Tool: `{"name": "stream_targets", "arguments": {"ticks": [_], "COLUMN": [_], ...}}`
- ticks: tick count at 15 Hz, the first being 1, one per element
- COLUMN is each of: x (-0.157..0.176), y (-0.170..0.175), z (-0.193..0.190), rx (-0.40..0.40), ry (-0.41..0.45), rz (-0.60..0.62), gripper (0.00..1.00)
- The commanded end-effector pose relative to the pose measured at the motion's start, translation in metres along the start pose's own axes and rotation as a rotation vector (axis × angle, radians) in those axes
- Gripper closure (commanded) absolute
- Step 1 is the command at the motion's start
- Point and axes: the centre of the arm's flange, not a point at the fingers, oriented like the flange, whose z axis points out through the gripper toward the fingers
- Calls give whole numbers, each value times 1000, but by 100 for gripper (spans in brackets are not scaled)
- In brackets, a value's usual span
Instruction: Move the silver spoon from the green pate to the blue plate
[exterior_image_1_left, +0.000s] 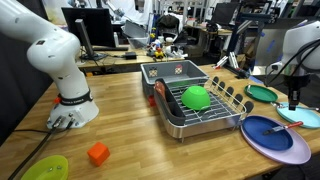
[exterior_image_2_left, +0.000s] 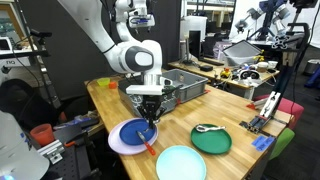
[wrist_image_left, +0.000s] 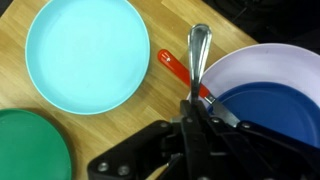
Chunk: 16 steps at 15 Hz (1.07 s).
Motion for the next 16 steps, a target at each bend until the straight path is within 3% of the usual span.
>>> {"name": "stream_targets", "arguments": {"ticks": [1, 5, 7, 16], "x": [-12, -6, 3, 8], "y": [-24, -47, -45, -55], "z": [3, 2, 6, 9], "rx": [-69, -140, -118, -128], "ry": [-43, -101, -98, -99], "rz": [-185, -367, -319, -367], "gripper": [99, 99, 94, 99]}}
